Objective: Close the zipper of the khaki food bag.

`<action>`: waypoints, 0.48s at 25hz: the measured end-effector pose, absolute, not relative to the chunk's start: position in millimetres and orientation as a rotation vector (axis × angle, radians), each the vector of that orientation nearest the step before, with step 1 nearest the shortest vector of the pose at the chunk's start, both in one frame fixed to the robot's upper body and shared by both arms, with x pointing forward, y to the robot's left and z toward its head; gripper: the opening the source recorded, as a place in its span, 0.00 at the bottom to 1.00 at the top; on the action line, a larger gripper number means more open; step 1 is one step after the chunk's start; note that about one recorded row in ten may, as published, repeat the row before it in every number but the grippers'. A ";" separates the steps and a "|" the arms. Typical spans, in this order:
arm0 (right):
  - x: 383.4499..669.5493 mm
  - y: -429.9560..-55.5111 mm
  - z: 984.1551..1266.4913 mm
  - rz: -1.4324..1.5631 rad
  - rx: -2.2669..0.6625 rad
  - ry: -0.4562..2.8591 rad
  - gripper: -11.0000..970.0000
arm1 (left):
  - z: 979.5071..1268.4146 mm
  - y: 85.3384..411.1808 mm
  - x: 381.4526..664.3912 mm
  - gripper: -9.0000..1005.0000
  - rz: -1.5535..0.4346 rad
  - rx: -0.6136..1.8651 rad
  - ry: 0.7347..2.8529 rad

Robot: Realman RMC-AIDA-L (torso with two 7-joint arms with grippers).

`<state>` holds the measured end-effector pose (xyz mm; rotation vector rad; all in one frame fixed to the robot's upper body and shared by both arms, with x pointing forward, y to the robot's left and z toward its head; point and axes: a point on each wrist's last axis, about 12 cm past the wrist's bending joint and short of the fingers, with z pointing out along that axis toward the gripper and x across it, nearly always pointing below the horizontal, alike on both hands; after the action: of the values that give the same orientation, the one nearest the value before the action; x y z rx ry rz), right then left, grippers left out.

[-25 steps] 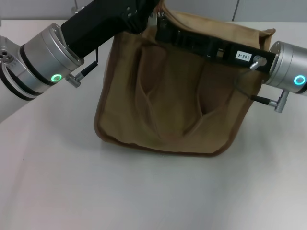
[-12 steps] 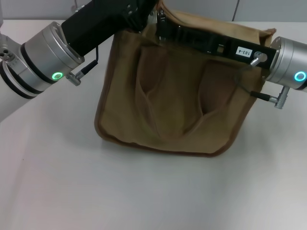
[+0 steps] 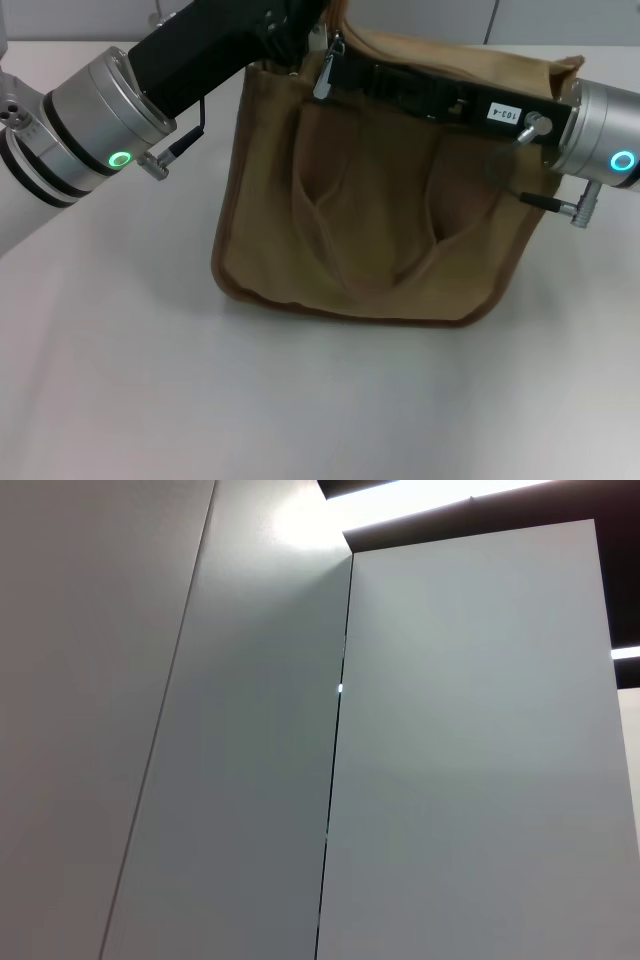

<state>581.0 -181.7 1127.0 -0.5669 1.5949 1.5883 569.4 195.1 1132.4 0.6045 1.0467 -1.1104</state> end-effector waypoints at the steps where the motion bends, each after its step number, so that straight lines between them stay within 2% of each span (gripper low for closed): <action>1: 581.2 -180.7 1126.7 1.587 -0.570 1.599 0.04 | 1132.1 195.5 569.1 0.03 -1.110 0.603 1.047; 12: 572.4 -188.9 1123.7 1.620 -0.531 1.561 0.01 | 1130.1 197.9 566.6 0.03 -1.111 0.594 1.049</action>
<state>572.4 -188.9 1123.7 -0.5307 1.5614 1.6200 566.6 197.9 1130.1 0.5941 1.0491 -1.1110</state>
